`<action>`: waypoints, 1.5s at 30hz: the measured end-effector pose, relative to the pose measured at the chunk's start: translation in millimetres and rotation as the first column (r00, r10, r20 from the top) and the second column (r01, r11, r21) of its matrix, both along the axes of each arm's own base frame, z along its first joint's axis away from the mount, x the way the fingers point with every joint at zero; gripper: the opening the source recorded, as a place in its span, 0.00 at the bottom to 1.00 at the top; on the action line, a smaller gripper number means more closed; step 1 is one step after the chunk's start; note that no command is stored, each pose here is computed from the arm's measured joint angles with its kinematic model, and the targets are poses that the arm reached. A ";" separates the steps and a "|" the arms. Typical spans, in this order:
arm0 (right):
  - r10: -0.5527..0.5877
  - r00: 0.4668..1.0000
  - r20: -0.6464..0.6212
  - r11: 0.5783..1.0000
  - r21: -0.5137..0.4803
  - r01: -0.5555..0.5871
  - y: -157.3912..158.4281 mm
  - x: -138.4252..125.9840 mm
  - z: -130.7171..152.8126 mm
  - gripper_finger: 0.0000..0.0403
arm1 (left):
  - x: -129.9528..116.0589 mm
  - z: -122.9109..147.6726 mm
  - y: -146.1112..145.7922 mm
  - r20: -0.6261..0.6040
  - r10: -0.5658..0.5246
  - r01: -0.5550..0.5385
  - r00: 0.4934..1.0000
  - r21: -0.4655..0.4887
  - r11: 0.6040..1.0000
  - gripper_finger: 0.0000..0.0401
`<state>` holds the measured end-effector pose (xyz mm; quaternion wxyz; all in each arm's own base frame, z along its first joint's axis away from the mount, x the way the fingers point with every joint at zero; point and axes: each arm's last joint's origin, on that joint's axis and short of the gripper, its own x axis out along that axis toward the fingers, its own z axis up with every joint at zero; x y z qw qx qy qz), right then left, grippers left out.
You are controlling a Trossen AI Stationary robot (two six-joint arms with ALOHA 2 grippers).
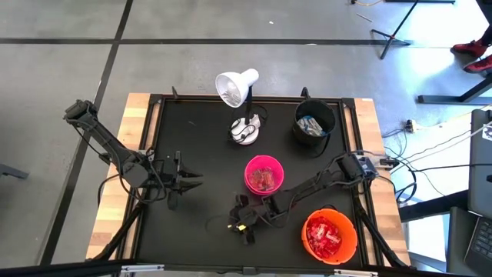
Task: Sort candy
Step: Put the yellow candy into the orange bucket
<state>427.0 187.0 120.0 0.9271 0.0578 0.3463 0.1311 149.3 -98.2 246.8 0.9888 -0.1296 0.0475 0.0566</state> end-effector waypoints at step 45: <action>-0.017 0.993 -0.117 0.999 -0.032 0.013 4.0 6.3 -27.3 0.16 | -0.5 -2.8 0.2 -0.021 0.004 -0.004 1.000 0.001 1.000 0.30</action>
